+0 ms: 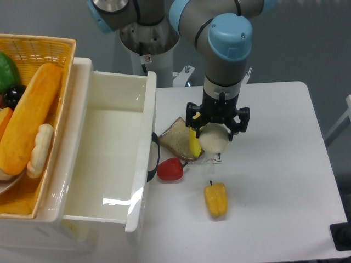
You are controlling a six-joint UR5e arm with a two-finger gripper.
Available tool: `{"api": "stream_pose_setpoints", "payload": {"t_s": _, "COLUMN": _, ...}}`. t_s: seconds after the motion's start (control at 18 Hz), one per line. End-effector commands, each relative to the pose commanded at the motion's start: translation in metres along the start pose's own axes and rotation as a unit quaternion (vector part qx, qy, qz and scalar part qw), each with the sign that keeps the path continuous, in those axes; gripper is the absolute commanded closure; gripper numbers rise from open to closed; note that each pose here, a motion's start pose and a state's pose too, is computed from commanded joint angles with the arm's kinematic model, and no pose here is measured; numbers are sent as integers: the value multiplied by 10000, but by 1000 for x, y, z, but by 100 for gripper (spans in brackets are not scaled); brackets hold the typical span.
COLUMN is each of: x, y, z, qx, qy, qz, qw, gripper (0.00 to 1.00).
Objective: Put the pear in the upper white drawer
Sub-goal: 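Hold the pale pear closed in the gripper above the table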
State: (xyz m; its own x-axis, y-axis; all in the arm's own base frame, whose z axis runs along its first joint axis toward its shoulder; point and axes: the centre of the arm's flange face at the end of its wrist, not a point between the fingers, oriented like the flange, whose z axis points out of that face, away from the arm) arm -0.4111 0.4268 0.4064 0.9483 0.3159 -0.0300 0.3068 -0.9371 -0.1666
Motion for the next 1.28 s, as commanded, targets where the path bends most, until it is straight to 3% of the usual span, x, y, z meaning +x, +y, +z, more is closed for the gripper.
{"api": "stream_pose_setpoints", "payload": {"t_s": 1.28, "x": 0, "y": 1, "z": -13, "qx": 99, "qy": 80, "qz": -105, "qw": 9999, "gripper": 52}}
